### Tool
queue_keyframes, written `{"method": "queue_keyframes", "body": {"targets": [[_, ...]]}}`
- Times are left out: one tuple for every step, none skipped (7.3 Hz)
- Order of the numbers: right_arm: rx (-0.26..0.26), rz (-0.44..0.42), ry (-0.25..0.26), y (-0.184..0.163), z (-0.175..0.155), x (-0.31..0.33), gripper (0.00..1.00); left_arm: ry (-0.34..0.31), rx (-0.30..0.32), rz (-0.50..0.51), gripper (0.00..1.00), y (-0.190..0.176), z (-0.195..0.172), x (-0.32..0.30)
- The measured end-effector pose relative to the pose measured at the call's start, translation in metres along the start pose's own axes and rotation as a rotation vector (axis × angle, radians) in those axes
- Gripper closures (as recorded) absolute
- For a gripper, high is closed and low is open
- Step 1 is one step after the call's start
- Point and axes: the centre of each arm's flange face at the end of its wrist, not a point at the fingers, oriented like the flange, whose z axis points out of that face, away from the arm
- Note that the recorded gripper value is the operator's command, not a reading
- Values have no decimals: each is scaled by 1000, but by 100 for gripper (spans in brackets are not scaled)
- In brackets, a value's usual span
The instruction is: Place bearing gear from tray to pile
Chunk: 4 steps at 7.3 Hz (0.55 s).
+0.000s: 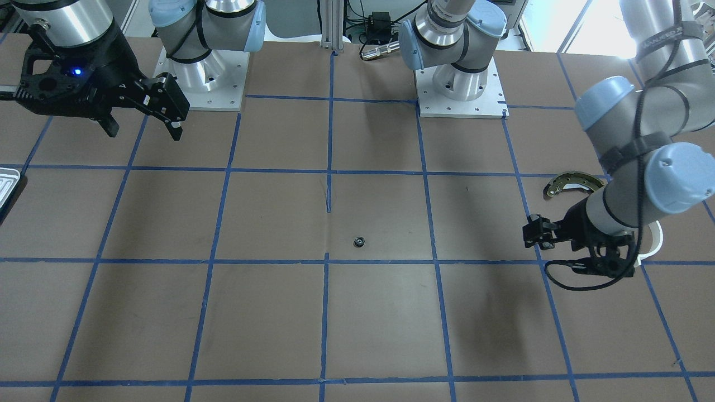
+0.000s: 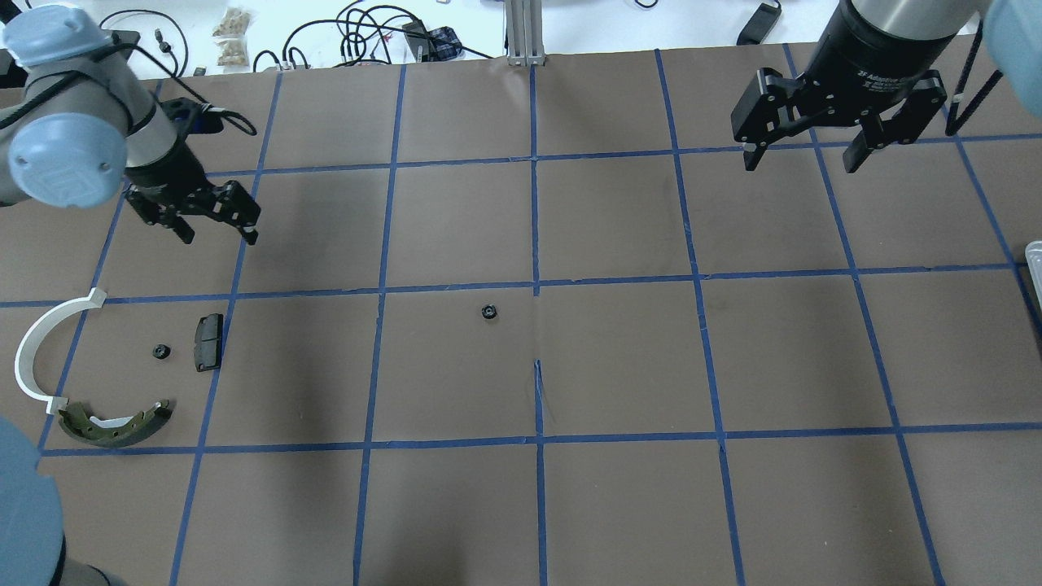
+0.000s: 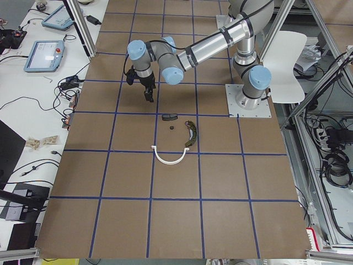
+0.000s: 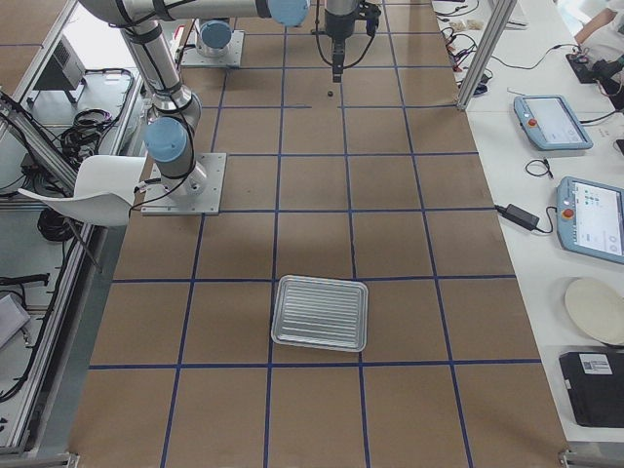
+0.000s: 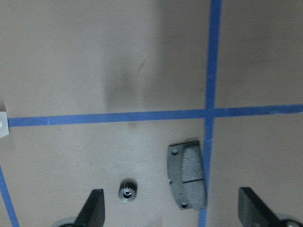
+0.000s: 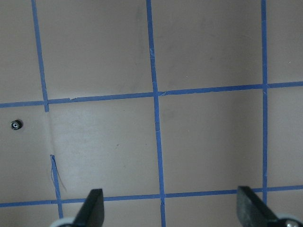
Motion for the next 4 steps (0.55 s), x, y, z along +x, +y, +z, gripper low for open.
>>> {"method": "queue_keyframes", "body": {"targets": [[-1, 2, 0, 0, 0, 1, 0, -8, 1, 9, 0, -6, 2, 64], [0, 4, -1, 0, 0, 1, 0, -18, 0, 6, 0, -6, 8, 124], [1, 9, 0, -1, 0, 3, 0, -26, 4, 18, 0, -3, 15, 174], [2, 14, 1, -1, 0, 6, 0, -25, 16, 43, 0, 1, 25, 212]]}}
